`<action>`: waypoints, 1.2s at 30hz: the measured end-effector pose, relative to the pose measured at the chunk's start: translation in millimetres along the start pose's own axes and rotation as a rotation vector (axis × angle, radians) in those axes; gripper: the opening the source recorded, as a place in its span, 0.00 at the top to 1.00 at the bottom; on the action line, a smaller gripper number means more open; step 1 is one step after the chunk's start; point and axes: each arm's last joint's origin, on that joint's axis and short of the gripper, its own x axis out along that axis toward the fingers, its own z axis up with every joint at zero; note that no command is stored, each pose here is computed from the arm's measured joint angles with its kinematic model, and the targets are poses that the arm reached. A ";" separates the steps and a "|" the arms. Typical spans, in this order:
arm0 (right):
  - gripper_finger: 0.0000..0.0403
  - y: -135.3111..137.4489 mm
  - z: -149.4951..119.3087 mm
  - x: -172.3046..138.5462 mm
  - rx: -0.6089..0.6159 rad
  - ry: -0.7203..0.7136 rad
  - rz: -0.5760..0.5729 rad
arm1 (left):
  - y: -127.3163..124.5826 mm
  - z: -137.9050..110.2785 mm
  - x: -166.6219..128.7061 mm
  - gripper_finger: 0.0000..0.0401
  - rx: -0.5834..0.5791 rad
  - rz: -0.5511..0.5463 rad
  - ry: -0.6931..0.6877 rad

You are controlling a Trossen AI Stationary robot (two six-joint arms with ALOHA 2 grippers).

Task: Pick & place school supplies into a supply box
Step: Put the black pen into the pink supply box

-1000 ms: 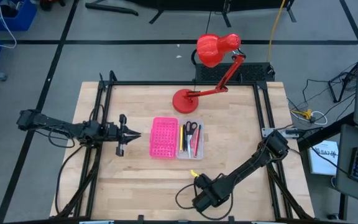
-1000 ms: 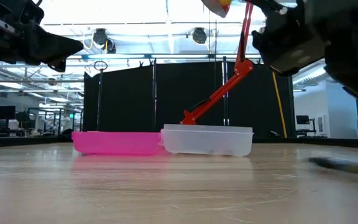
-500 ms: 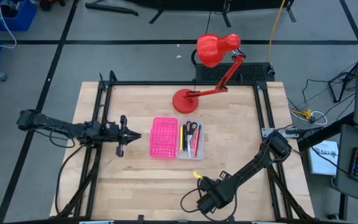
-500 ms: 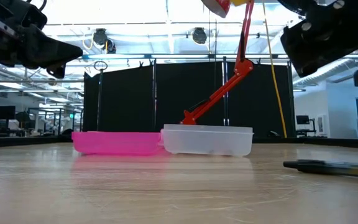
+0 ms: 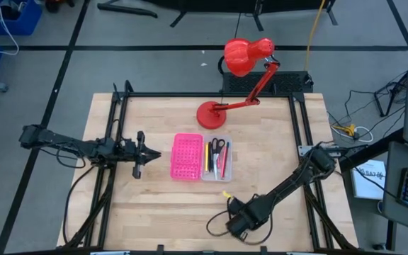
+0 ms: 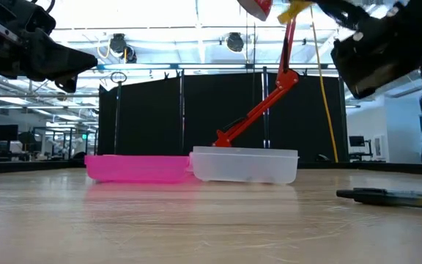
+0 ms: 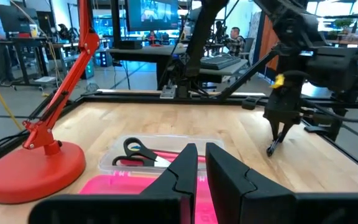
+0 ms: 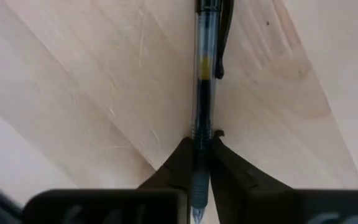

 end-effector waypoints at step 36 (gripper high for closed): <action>0.93 -152.4 166.2 -42.7 0.610 -0.472 0.565 | -0.1 2.2 0.0 0.90 0.075 0.001 -0.022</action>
